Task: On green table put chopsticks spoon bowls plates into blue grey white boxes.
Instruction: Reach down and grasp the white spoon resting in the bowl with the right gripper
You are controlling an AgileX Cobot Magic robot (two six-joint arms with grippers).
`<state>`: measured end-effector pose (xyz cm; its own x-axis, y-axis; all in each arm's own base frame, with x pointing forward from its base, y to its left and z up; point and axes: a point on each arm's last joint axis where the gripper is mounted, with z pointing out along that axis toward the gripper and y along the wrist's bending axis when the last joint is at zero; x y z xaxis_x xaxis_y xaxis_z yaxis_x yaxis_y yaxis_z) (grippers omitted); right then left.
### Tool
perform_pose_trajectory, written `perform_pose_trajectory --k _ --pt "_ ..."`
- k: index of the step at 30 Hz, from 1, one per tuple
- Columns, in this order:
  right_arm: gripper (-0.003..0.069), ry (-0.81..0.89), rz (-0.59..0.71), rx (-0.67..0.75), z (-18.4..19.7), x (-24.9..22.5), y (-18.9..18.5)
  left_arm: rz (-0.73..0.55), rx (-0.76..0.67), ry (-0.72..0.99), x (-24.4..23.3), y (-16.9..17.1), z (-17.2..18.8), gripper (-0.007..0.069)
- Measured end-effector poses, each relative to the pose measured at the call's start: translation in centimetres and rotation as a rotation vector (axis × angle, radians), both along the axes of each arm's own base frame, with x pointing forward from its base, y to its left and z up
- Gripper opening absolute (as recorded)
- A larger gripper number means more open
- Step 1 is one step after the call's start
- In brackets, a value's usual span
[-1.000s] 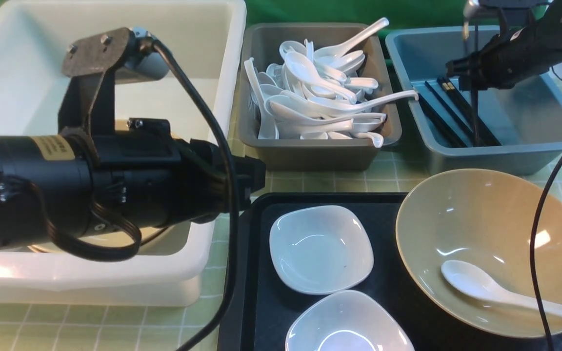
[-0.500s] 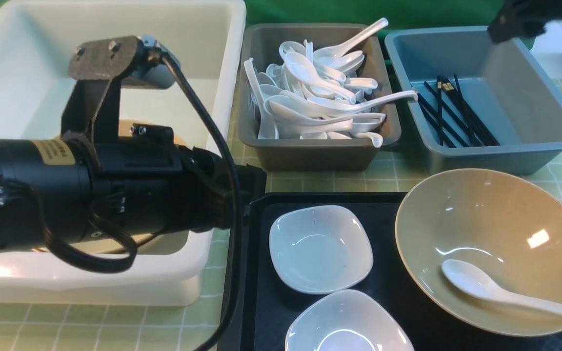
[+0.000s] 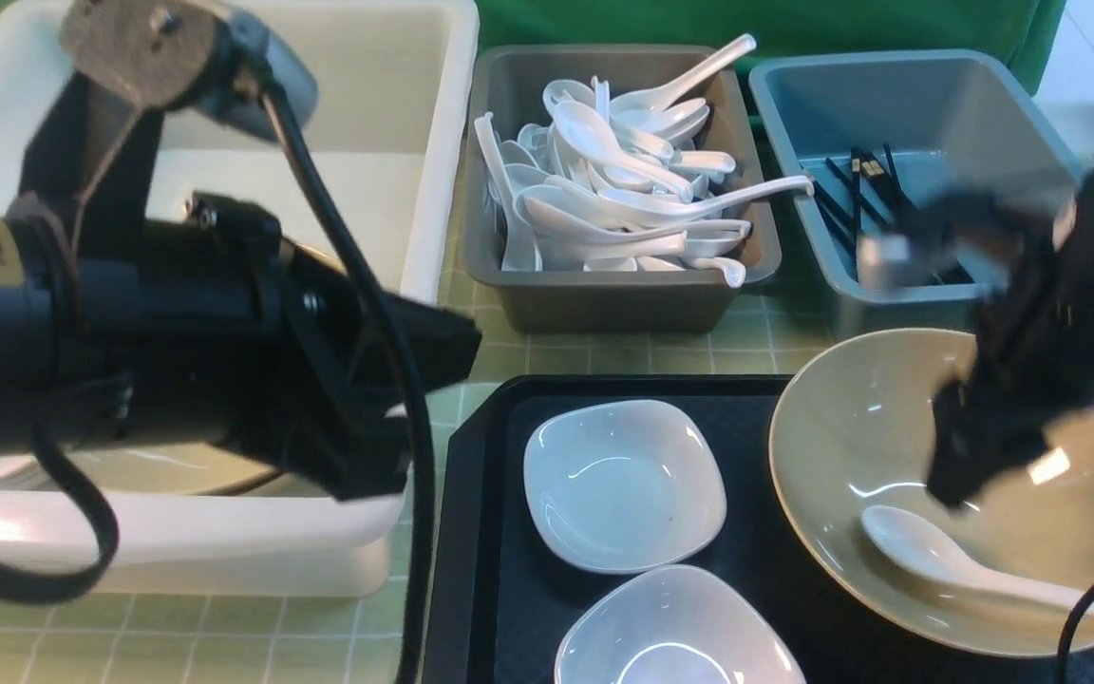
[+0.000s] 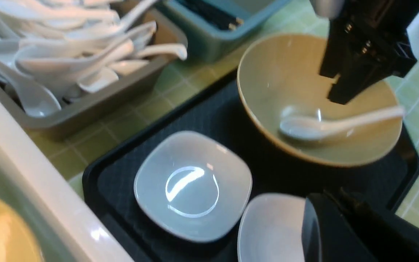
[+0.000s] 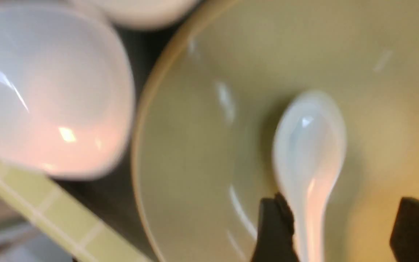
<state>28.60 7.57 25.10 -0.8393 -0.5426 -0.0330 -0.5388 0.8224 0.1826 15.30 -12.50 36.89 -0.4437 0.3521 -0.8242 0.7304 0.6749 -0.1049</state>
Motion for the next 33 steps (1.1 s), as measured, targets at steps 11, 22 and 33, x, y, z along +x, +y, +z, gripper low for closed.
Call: perform_pose_trajectory --k 11,22,33 --pt "0.0425 0.169 0.011 -0.103 -4.7 0.3 -0.6 0.003 -0.001 -0.008 0.1 0.0 0.0 -0.0002" --pt "0.0148 0.2 0.002 -0.138 -5.5 1.0 -0.7 0.0 0.003 -0.012 0.1 0.0 0.0 -0.0002" --pt "0.0156 -0.163 -0.025 0.189 4.8 6.6 2.6 0.003 0.031 -0.043 0.2 0.2 0.0 -0.0002"
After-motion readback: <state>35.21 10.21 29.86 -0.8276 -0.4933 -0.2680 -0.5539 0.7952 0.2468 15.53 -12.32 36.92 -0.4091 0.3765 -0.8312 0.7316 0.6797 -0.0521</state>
